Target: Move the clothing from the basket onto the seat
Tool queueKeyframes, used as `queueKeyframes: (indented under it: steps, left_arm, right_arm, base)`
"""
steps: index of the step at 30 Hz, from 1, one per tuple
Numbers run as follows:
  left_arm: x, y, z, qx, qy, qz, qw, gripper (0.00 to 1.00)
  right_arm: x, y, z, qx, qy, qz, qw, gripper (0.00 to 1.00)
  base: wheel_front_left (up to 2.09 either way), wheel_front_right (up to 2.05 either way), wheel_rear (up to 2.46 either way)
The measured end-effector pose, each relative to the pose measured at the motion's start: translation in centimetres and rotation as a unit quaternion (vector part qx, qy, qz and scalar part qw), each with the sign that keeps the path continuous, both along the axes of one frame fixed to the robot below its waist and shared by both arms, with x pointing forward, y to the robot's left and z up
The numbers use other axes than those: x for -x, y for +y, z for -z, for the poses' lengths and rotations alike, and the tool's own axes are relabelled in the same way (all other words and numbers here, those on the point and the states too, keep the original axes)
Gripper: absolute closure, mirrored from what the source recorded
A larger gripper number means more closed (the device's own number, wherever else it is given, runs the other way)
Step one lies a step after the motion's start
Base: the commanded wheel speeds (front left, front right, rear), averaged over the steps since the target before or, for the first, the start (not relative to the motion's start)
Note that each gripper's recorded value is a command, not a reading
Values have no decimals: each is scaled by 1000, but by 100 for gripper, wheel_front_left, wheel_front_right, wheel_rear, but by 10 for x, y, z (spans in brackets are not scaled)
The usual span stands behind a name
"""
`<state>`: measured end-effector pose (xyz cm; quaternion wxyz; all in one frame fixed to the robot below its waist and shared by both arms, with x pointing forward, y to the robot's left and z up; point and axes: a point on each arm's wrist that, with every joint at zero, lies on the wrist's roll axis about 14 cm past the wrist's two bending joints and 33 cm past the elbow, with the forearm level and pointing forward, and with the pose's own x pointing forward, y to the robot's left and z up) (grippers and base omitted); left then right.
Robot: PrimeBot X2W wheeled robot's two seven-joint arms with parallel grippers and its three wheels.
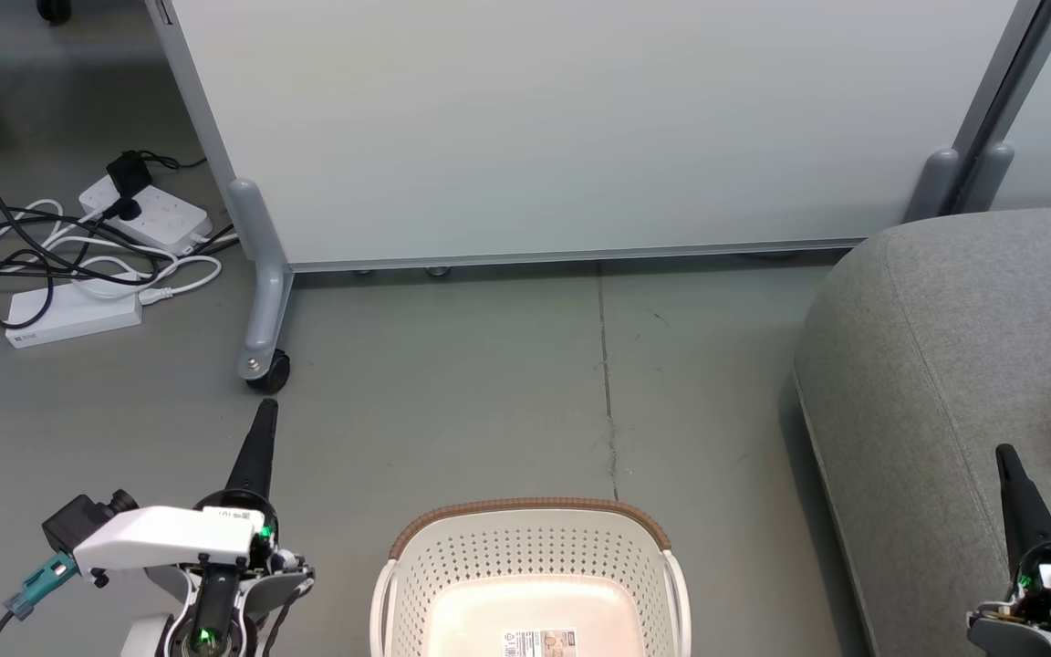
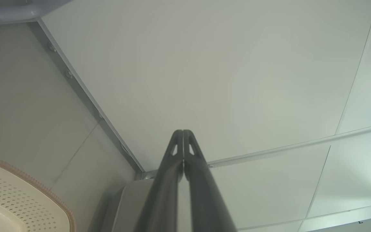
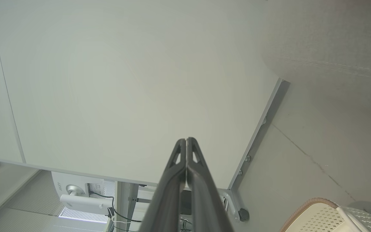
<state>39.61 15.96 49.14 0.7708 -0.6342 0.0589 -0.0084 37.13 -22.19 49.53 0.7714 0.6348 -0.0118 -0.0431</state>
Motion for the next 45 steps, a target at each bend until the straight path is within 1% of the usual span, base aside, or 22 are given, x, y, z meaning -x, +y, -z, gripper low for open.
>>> queueKeyframes:
  steps: [2, 3, 27, 45]
  left_arm:
    - [-2, 0, -2, 6, -3, 0, 1000, 100]
    - [-4, 0, -5, 19, -7, 1, 1000, 100]
    - [-16, -1, -19, 99, -24, 6, 995, 100]
    - [-17, -1, -19, 100, -24, 6, 995, 100]
  right_arm:
    - [-1, -1, -1, -7, -2, 1, 1000, 100]
    - [-1, -3, -2, -18, -4, 4, 1000, 100]
    - [-1, -17, -9, -96, -24, 16, 995, 100]
    - [-1, -17, -9, -98, -25, 16, 995, 100]
  base:
    - [0, 0, 0]
    - [0, 0, 0]
    - [0, 0, 0]
    - [0, 0, 0]
